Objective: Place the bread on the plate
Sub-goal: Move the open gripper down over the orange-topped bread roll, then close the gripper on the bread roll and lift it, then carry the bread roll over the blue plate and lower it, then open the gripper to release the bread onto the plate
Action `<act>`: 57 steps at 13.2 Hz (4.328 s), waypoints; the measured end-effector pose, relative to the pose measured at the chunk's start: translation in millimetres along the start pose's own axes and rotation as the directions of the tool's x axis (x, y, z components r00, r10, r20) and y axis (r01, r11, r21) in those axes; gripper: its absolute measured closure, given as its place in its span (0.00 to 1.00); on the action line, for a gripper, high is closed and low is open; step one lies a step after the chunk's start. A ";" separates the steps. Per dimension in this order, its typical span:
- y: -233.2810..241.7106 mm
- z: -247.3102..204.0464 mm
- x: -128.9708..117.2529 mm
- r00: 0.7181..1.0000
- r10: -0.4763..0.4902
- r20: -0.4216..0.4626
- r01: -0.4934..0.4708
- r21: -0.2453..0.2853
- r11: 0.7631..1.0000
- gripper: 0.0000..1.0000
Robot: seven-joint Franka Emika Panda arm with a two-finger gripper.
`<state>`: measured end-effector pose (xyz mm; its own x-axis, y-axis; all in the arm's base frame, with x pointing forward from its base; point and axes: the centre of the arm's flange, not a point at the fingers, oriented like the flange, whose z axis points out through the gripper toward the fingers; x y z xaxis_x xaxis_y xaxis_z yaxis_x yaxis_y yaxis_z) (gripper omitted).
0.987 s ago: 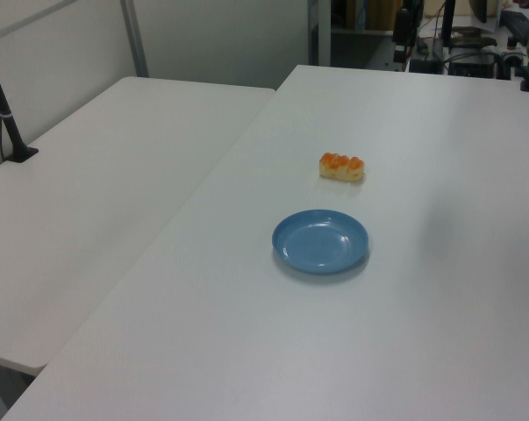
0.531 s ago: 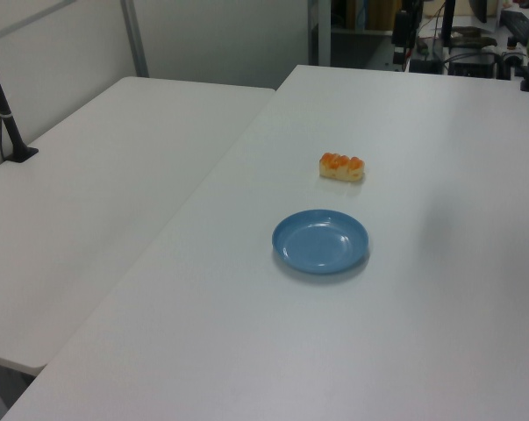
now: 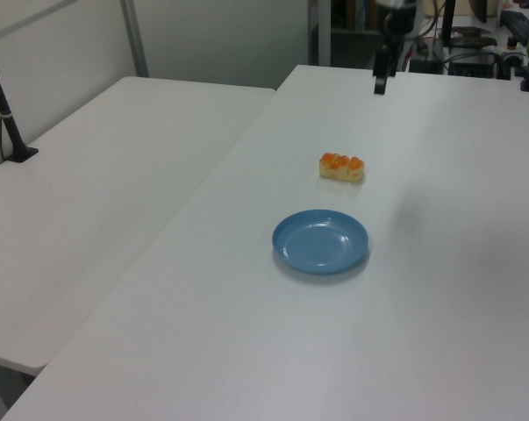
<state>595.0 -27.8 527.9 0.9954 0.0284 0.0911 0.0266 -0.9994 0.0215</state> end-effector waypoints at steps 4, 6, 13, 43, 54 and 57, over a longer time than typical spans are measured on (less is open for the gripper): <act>3.5 93.9 26.5 0.996 0.072 -0.048 -0.073 -0.005 0.997 0.00; 5.8 126.9 35.4 0.994 0.094 -0.058 -0.094 -0.007 0.996 0.00; 14.5 197.2 44.7 0.992 0.111 -0.056 -0.114 -0.041 0.993 0.00; -251.1 170.0 22.7 0.935 0.354 -0.011 -0.354 -0.057 0.934 0.59; -270.5 190.8 21.7 0.951 0.309 -0.021 -0.310 -0.058 0.949 0.00; -264.5 171.1 28.8 0.944 0.326 -0.042 -0.328 -0.048 0.943 0.00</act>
<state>632.3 234.1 354.5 0.9448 -0.2985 0.1349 -0.3060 -0.9512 0.0385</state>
